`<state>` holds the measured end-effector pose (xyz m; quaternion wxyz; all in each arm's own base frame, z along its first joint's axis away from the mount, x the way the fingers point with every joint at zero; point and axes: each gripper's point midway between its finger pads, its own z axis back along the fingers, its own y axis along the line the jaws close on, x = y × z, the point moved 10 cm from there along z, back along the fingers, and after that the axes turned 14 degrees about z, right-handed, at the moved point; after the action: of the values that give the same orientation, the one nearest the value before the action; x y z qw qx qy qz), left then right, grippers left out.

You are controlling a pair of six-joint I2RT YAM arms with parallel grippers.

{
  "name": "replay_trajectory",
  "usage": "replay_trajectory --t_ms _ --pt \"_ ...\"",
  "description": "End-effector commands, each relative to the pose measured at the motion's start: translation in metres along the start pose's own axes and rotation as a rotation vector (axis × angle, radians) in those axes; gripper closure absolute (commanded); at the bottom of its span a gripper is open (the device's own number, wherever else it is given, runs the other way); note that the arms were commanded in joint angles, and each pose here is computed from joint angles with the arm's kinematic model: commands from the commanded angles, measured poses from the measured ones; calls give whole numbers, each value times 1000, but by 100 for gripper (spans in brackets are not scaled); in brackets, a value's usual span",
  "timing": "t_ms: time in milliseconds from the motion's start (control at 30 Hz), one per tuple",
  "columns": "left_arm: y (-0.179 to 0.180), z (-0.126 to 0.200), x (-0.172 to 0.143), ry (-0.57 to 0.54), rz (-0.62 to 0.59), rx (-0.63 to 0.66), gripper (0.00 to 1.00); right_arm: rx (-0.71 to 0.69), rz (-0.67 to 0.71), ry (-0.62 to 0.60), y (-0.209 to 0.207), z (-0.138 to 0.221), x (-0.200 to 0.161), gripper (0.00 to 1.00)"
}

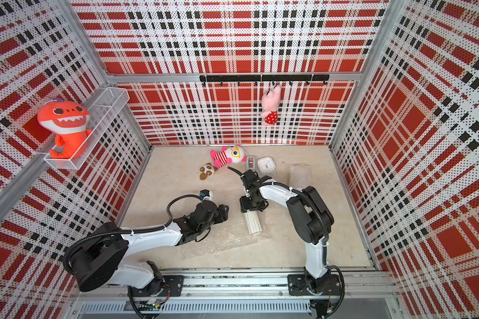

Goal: Wrap vases in bubble wrap
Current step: Place the vase in bubble wrap.

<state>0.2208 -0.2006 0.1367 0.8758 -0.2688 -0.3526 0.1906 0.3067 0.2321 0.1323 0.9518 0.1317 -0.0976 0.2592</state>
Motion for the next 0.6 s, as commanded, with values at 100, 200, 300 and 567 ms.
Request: replay_trajectory --t_ms 100,200,300,567 --pt "-11 5 4 4 -2 -32 29 -11 26 -148 0 41 10 20" --pt "-17 8 6 10 1 -52 28 13 39 -181 4 56 5 16" --pt "-24 12 7 26 13 -78 26 16 46 -226 2 73 -7 15" --pt "-72 5 -14 126 35 -213 16 103 -55 -265 -37 70 -56 24"
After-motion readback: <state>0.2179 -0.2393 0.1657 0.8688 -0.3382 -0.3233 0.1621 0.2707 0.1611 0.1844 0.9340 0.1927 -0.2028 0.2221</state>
